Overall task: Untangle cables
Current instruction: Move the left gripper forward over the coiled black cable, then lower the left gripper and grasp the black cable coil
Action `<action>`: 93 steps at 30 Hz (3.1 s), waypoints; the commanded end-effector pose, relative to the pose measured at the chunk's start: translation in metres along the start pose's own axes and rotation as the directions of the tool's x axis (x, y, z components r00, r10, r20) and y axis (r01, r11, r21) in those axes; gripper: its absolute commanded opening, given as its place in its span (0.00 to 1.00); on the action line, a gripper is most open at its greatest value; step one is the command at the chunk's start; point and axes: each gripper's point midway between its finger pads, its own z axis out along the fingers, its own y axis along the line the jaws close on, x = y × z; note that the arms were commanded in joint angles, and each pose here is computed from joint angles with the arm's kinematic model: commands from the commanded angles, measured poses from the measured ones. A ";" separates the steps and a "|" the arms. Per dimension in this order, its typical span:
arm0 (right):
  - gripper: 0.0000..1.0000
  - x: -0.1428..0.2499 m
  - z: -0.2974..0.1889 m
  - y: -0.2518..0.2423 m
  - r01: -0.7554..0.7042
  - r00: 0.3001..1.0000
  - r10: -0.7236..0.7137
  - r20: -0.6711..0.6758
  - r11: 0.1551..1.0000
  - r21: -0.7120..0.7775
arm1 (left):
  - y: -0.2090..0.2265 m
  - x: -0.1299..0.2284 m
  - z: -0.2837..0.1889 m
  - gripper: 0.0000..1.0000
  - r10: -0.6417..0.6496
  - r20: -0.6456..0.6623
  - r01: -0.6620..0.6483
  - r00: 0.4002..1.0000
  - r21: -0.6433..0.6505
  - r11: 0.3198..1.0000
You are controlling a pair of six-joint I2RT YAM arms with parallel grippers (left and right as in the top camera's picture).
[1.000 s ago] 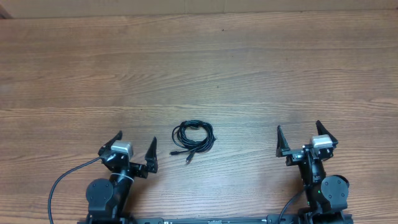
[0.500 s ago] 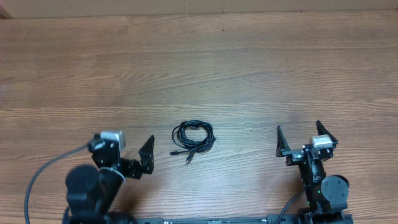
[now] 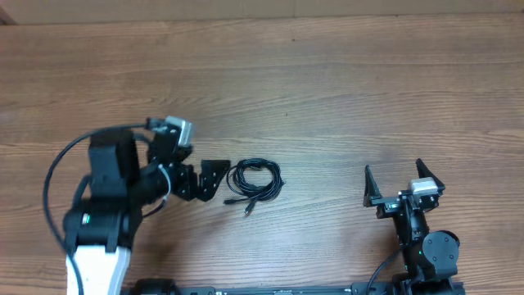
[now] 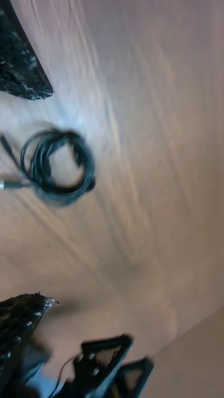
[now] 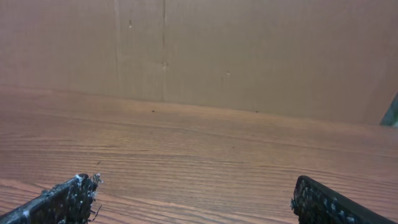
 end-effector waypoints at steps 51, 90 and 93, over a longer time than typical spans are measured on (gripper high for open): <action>1.00 0.003 0.000 0.001 0.005 1.000 -0.005 -0.001 1.000 -0.002 | 0.036 0.086 0.230 0.45 -0.738 -0.007 0.659 0.675 -0.444 0.607; 1.00 0.003 0.000 0.001 0.005 1.000 -0.005 -0.001 1.000 -0.002 | 0.086 0.011 0.171 1.00 0.599 -0.604 -0.833 0.525 -0.219 0.508; 1.00 0.003 0.000 0.001 0.005 1.000 -0.005 -0.001 1.000 -0.002 | 0.081 0.022 0.175 0.99 0.625 -0.580 -0.818 0.523 -0.137 0.558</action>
